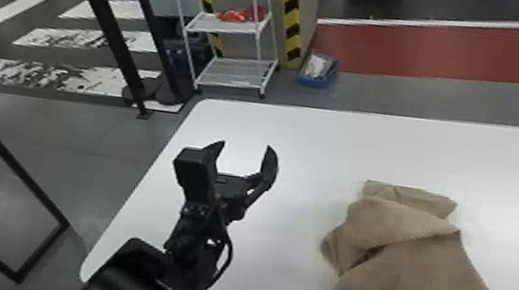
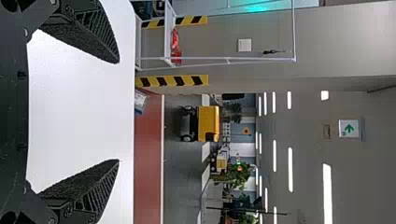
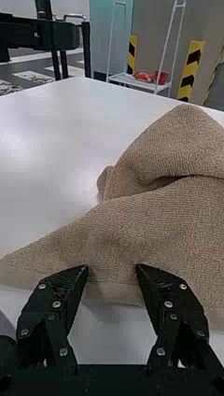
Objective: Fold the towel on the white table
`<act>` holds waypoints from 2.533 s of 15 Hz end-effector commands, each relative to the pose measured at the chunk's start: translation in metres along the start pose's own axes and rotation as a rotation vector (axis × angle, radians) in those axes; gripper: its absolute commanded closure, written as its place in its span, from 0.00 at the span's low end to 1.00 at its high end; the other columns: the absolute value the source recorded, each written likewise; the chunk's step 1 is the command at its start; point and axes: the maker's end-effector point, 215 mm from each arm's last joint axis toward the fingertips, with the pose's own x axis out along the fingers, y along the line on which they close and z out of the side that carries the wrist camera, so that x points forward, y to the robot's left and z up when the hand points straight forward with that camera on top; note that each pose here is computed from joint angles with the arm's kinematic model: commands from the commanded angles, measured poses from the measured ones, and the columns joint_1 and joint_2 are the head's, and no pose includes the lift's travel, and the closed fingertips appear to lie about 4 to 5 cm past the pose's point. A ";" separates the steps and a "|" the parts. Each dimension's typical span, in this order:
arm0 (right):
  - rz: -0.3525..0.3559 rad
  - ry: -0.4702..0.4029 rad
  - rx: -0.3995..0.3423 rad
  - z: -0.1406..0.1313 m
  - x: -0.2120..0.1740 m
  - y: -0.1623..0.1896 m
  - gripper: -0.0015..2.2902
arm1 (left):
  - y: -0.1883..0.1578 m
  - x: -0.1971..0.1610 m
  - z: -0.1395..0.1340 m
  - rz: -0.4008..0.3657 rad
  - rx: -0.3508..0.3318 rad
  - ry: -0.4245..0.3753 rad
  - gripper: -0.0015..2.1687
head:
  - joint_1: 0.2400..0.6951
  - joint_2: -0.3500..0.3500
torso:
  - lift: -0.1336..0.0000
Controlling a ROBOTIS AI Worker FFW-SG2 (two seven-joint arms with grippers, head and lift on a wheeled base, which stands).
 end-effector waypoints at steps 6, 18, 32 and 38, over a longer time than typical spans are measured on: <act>0.015 -0.084 0.001 0.051 -0.019 -0.008 0.88 | 0.004 -0.001 -0.004 0.006 -0.004 0.005 0.06 | 1.00 0.99 | 0.10; -0.328 -0.279 0.405 0.095 -0.135 -0.267 0.81 | 0.006 0.001 -0.007 0.008 0.000 0.002 0.06 | 1.00 0.71 | 0.10; -0.758 -0.138 0.336 -0.031 -0.179 -0.381 0.03 | -0.007 0.004 -0.006 -0.018 0.012 -0.001 0.06 | 1.00 0.30 | 0.10; -0.545 -0.305 0.088 0.025 -0.141 -0.299 0.18 | -0.012 0.003 -0.007 -0.027 0.003 -0.001 0.06 | 1.00 0.34 | 0.10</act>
